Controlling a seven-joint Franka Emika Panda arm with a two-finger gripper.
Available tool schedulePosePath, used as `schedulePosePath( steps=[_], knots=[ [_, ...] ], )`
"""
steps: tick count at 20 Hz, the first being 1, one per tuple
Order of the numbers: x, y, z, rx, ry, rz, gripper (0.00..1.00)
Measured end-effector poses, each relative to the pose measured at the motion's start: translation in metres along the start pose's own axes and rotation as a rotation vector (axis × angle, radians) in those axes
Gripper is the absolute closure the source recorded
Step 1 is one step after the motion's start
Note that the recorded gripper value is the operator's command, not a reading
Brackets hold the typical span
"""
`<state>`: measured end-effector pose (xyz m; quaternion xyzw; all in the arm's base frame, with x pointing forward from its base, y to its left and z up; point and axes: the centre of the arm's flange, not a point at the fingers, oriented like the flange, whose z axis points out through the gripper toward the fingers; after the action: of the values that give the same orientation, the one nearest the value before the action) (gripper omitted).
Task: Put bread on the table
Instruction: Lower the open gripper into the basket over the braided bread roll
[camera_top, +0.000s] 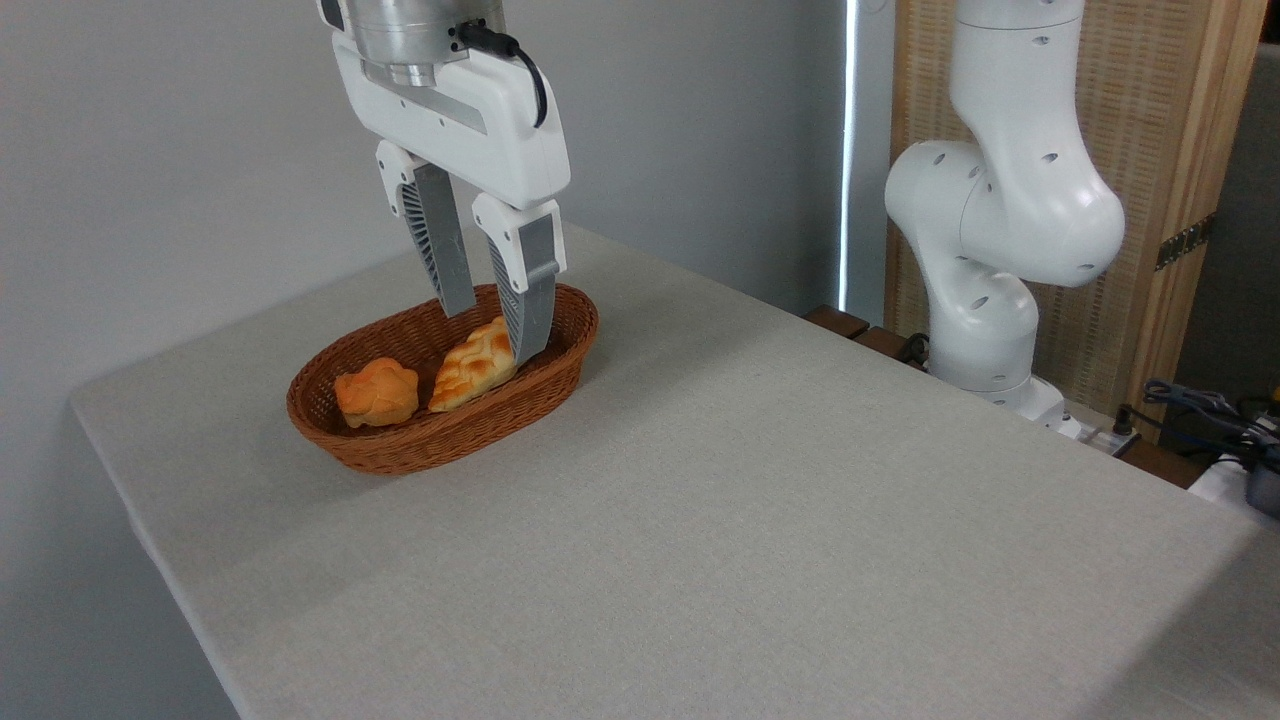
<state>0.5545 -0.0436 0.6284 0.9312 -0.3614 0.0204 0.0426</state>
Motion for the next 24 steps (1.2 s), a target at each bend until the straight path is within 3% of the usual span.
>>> schedulePosePath(
  steps=[17, 24],
  knots=[
    [0.006, 0.008, 0.002, -0.003, -0.004, 0.018, 0.00],
    [0.043, 0.068, 0.034, -0.040, -0.053, 0.141, 0.00]
  ],
)
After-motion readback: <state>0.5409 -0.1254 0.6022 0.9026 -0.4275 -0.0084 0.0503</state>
